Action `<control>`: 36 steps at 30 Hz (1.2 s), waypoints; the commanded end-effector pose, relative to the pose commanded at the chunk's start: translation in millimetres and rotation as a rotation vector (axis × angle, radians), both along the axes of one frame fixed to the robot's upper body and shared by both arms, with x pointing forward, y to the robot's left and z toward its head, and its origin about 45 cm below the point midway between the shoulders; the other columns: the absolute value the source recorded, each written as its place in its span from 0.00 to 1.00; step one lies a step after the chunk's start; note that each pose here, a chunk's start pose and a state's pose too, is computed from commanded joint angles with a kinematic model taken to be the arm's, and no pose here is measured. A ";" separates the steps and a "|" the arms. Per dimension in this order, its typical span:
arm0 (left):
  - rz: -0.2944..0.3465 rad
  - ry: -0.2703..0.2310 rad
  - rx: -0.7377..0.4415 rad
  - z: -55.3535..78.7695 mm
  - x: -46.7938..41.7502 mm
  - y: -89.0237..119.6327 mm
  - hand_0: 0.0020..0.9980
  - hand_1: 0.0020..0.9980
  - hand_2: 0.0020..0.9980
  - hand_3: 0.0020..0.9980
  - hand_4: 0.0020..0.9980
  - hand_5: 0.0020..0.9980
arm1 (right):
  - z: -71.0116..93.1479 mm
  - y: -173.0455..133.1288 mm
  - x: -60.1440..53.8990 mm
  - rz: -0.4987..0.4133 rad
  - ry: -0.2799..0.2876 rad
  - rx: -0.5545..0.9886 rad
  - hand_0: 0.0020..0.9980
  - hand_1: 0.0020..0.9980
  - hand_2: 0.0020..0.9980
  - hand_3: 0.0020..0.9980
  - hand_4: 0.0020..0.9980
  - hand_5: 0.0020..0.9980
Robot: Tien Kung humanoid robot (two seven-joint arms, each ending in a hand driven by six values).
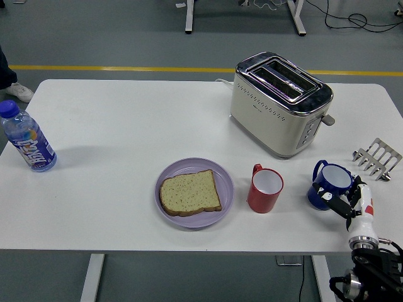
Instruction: Pick up the cup,pour liquid into bread,place the cup on the desk
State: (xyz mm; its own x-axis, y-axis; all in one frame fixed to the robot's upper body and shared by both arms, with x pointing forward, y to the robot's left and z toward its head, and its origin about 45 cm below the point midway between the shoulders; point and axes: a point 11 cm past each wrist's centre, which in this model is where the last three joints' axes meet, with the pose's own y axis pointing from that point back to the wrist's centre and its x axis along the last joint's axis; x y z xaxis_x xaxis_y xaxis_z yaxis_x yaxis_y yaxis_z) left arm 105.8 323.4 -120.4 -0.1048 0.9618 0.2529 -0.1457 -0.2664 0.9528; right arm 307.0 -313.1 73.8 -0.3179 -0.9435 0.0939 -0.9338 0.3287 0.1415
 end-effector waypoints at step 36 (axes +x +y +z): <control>-0.013 0.010 0.002 -0.4 -2.4 0.6 0.68 0.68 0.70 0.54 0.25 1.00 | 27.7 -9.5 -0.7 -0.074 -0.101 0.035 0.40 0.36 0.47 0.46 0.72 0.16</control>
State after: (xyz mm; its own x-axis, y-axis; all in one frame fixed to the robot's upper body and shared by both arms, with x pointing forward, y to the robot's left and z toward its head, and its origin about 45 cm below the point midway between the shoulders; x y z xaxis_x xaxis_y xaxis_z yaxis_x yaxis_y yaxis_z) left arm 103.4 324.0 -120.8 -0.0894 0.9625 0.2561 -0.1395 -0.2667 0.9536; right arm 306.3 -322.6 101.6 -0.3927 -0.9193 0.0259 -0.9173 0.3936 0.0608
